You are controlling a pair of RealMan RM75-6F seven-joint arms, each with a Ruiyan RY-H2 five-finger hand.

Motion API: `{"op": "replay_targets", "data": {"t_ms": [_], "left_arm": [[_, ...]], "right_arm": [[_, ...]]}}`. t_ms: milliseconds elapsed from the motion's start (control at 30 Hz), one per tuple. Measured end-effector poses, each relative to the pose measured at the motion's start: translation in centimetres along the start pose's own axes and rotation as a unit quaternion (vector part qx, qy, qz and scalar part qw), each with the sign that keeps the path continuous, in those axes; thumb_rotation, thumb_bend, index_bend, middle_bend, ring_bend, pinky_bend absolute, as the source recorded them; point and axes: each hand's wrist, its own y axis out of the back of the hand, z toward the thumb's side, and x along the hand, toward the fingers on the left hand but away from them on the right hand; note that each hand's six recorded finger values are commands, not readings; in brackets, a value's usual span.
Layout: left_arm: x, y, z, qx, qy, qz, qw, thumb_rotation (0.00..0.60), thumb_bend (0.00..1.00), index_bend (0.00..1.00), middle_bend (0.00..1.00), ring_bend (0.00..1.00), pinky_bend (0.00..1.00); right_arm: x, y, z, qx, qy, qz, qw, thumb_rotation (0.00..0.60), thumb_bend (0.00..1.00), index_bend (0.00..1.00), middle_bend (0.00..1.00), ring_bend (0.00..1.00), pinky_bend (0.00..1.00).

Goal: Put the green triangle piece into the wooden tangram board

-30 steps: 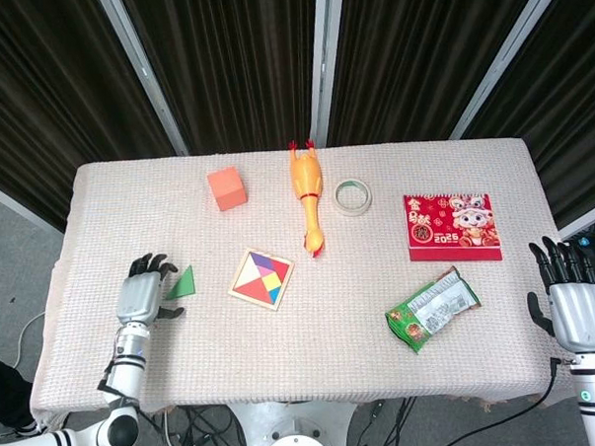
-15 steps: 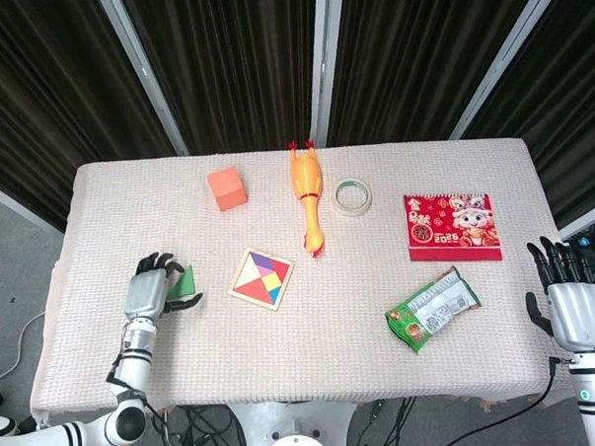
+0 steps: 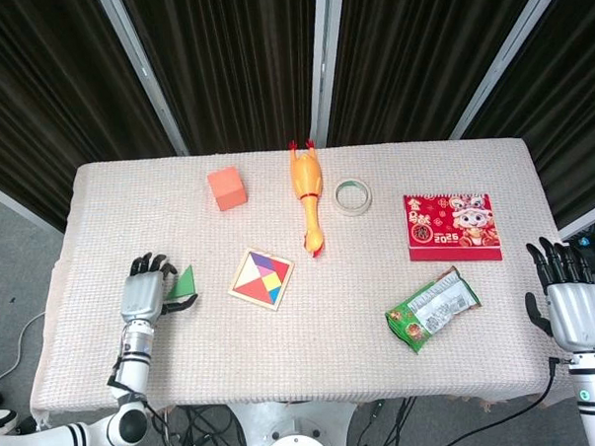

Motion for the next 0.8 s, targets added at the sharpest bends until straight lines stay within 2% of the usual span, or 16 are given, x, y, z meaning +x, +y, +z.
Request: {"op": "replay_targets", "data": {"t_ms": [100, 233, 500, 800], "left_arm": [[-0.1, -0.2, 0.1, -0.004, -0.002, -0.008, 1.0000, 0.302, 0.11, 0.33, 0.14, 0.02, 0.07], [-0.1, -0.4, 0.4, -0.004, -0.003, -0.010, 0.9999, 0.345, 0.09, 0.33, 0.14, 0.02, 0.07], [0.1, -0.9, 0.7, 0.018, -0.001, 0.000, 0.9998, 0.428, 0.09, 0.33, 0.14, 0.02, 0.07], [0.6, -0.5, 1.1, -0.007, 0.005, 0.001, 1.0000, 0.440, 0.09, 0.34, 0.14, 0.02, 0.07]], "right_arm": [[0.0, 0.0, 0.1, 0.000, 0.001, 0.000, 1.0000, 0.600, 0.43, 0.00, 0.00, 0.00, 0.00], [0.0, 0.0, 0.0, 0.000, 0.000, 0.000, 1.0000, 0.600, 0.43, 0.00, 0.00, 0.00, 0.00], [0.0, -0.1, -0.2, -0.001, -0.003, 0.000, 1.0000, 0.600, 0.43, 0.00, 0.00, 0.00, 0.00], [0.0, -0.2, -0.3, -0.002, -0.003, 0.000, 1.0000, 0.600, 0.44, 0.00, 0.00, 0.00, 0.00]]}}
